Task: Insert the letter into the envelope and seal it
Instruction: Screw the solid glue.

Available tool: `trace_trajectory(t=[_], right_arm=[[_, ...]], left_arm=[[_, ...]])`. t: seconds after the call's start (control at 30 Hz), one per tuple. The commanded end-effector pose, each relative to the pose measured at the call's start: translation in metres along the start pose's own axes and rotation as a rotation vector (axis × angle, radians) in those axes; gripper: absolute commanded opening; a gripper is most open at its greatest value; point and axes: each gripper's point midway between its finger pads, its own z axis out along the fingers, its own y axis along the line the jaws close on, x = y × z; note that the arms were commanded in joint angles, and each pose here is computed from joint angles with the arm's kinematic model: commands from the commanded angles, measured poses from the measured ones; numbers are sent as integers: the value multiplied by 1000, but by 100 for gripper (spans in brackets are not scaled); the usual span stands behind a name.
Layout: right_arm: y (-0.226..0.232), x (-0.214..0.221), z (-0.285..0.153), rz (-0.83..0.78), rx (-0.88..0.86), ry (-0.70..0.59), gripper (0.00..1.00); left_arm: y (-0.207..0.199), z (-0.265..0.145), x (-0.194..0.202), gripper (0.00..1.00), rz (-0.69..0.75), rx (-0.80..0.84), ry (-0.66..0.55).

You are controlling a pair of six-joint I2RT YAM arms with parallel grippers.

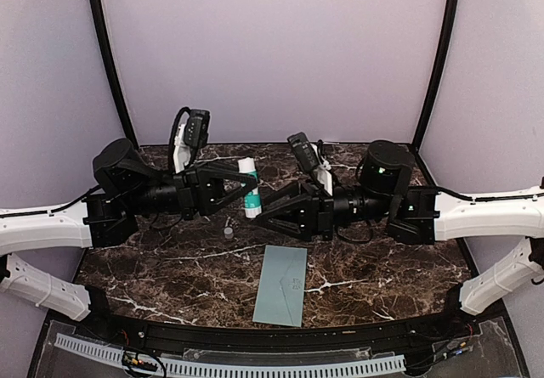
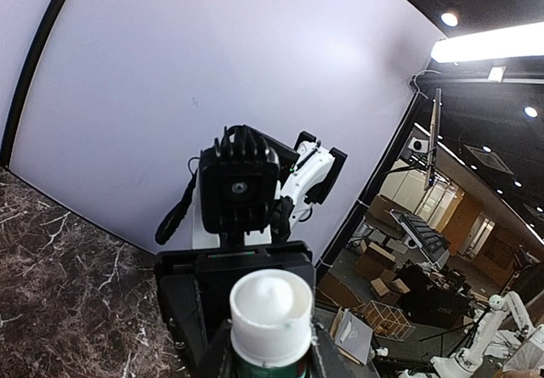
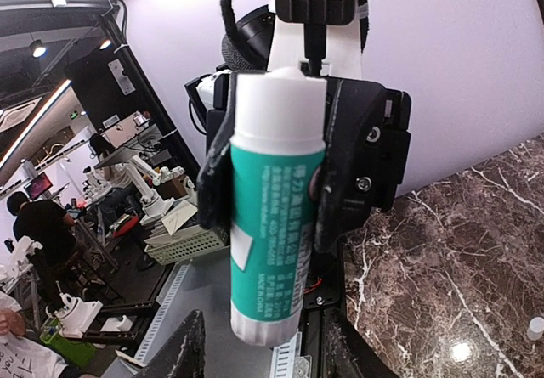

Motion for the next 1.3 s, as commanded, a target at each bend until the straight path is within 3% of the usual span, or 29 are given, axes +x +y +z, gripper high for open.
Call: trace_trajectory(t=[0.0,0.2,0.6,0.97,1.17,1.27], right_arm=[[24,-22,1,-59,-88,-71,44],[30,-21,5,-59,-118,-73,40],[24,-23,5,-46,-78,-86,14],[-55,-25,11,46,365,-58,11],[-97,-8,19,57,603,42,10],[-98,-5,22,50,613,62,13]], left_arm=[[-15,1,-7,0,30,75,-8],[-15,3,-7,0,25,86,-15],[-8,2,-4,0,25,52,-14],[71,-8,26,0,60,-375,118],[98,-4,48,0,20,-506,182],[105,-7,50,0,10,-546,171]])
